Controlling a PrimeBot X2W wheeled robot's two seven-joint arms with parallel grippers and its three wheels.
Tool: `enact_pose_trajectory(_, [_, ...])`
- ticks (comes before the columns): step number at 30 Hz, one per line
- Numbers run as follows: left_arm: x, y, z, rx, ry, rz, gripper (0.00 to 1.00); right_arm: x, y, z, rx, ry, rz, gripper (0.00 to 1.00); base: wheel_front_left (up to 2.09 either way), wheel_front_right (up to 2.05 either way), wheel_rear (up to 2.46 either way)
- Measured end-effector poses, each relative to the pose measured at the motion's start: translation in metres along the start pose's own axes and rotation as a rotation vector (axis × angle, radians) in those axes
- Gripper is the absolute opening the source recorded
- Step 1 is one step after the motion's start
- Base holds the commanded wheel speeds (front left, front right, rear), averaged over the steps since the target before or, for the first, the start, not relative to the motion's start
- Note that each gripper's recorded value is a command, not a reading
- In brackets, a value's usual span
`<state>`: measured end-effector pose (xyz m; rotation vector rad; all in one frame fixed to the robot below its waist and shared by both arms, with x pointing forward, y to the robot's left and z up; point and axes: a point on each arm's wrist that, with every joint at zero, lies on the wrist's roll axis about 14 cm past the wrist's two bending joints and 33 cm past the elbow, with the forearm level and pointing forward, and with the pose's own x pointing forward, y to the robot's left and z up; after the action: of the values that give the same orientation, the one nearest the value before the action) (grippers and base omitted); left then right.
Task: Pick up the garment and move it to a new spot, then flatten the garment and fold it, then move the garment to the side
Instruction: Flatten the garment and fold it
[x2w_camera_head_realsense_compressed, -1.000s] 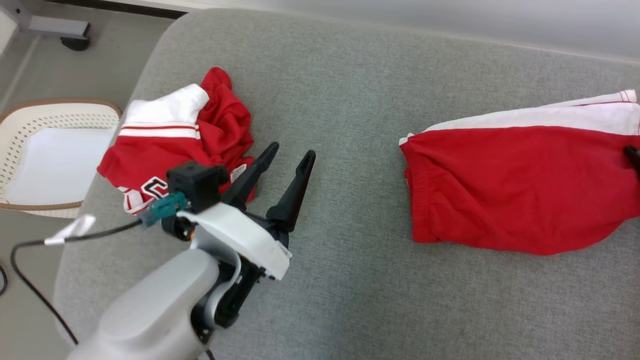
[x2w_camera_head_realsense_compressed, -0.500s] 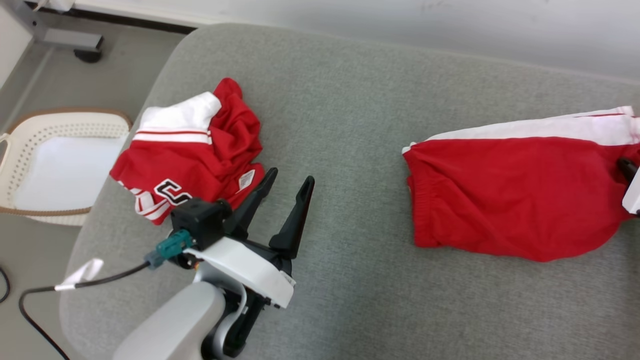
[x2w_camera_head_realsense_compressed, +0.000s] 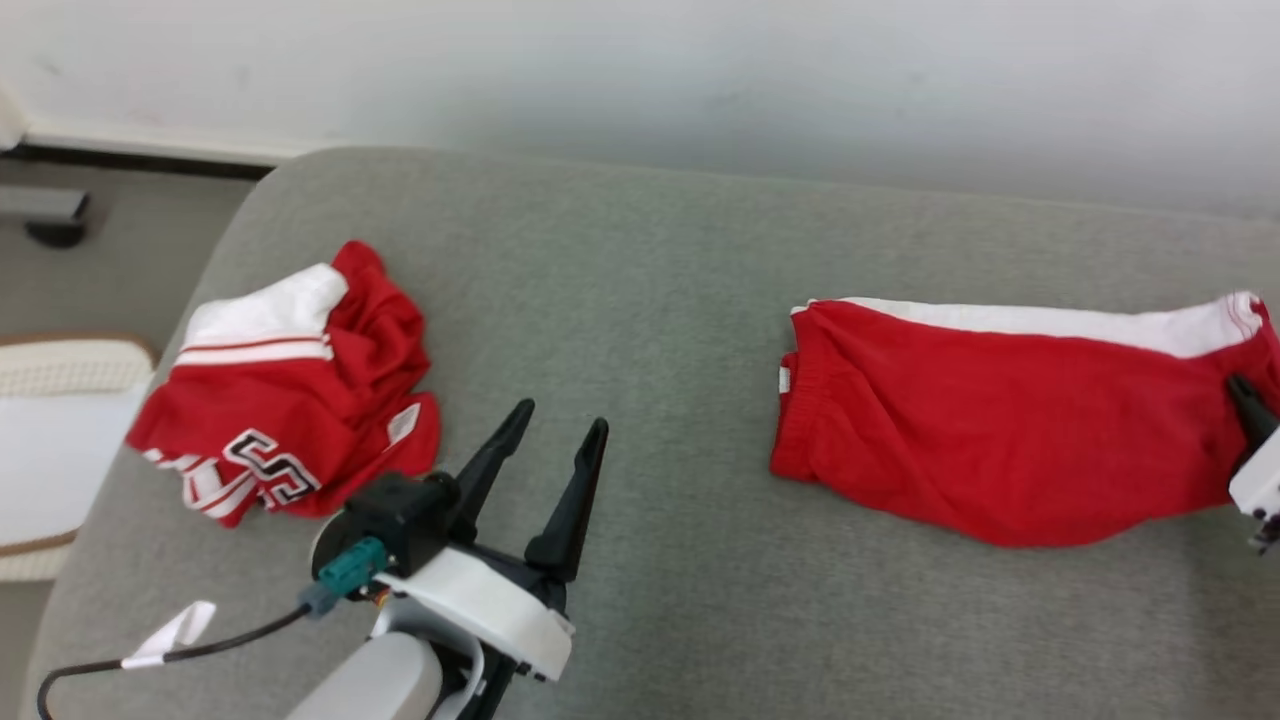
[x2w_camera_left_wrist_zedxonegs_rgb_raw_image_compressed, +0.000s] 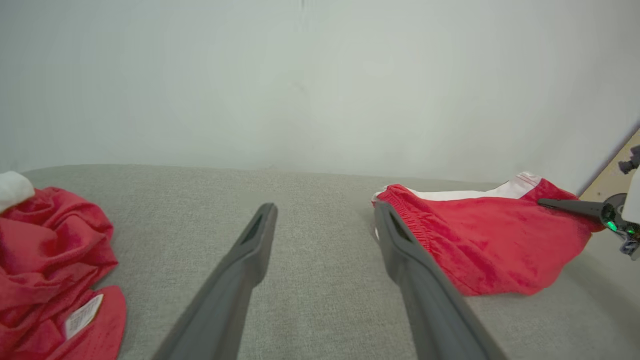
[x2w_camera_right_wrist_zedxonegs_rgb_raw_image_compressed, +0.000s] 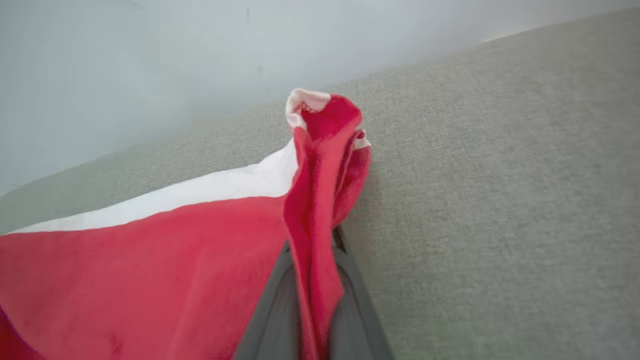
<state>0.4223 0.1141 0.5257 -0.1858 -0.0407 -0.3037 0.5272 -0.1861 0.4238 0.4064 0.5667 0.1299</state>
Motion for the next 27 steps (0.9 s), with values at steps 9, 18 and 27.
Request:
enact_pose_trajectory(9, [-0.001, -0.029, 0.007, 0.023, -0.06, -0.053, 1.0, -0.065, -0.056, 0.005, 0.073, -0.125, -0.097, 0.0, 0.0, 0.0, 0.0])
enact_pose_trajectory(18, [-0.004, -0.037, 0.006, -0.008, -0.085, -0.04, 1.0, -0.094, -0.071, 0.024, 0.033, -0.216, -0.115, 0.0, 0.0, 0.0, 0.0])
enact_pose_trajectory(27, [-0.009, -0.031, 0.005, -0.036, -0.095, -0.013, 1.0, -0.06, 0.001, 0.036, -0.201, -0.152, 0.038, 0.0, 0.0, 0.0, 0.0])
